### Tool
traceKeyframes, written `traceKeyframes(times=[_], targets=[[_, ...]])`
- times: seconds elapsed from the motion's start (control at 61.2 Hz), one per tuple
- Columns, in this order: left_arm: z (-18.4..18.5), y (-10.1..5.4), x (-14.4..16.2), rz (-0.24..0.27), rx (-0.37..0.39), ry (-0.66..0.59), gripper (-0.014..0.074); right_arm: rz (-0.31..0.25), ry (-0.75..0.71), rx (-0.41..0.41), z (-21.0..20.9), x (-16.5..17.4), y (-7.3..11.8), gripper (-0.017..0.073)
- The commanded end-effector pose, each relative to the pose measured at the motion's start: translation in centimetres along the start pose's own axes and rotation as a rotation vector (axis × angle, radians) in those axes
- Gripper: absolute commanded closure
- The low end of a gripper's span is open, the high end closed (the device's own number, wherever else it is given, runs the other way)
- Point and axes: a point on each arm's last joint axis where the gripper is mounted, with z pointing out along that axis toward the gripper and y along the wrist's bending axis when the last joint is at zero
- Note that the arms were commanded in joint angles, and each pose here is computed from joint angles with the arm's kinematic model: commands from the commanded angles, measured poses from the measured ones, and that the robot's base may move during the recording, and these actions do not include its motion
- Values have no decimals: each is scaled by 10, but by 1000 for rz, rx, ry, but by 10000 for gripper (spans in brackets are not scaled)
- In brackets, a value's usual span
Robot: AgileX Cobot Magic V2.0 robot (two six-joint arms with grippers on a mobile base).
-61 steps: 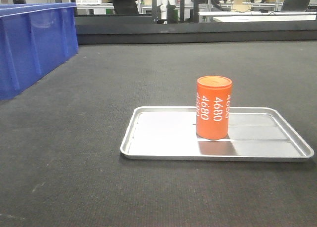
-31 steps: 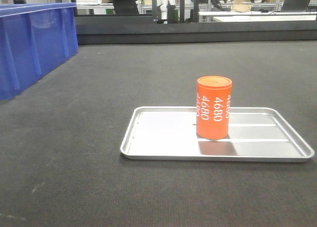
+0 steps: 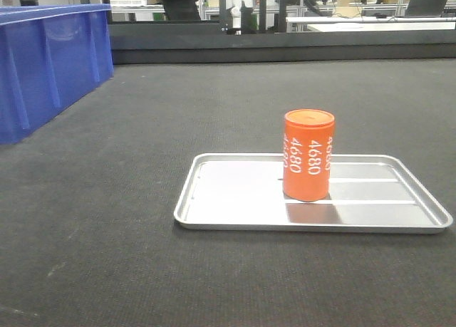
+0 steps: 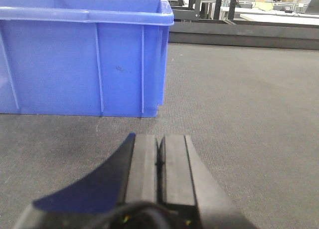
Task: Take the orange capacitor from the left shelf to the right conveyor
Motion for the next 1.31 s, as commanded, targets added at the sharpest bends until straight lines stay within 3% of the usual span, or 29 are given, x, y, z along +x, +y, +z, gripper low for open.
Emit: traceKeyframes(times=[0.0,0.408,0.914,1.061,1.29], targets=[[0,0,1,-7,3,-67,719,-12,-67,-1,-4,-10,0,504],[0,0,1,-7,3,-67,719,52,-15,-22,-3,-5,1,504],[0,0,1,-7,3,-67,719,71,-159,-32,-3,-11,1,504],[0,0,1,-7,3,-67,719,111,-202,-39,-3,0,1,504],[0,0,1,-7,3,-67,719,74,-195,-44,-3,1,2,504]])
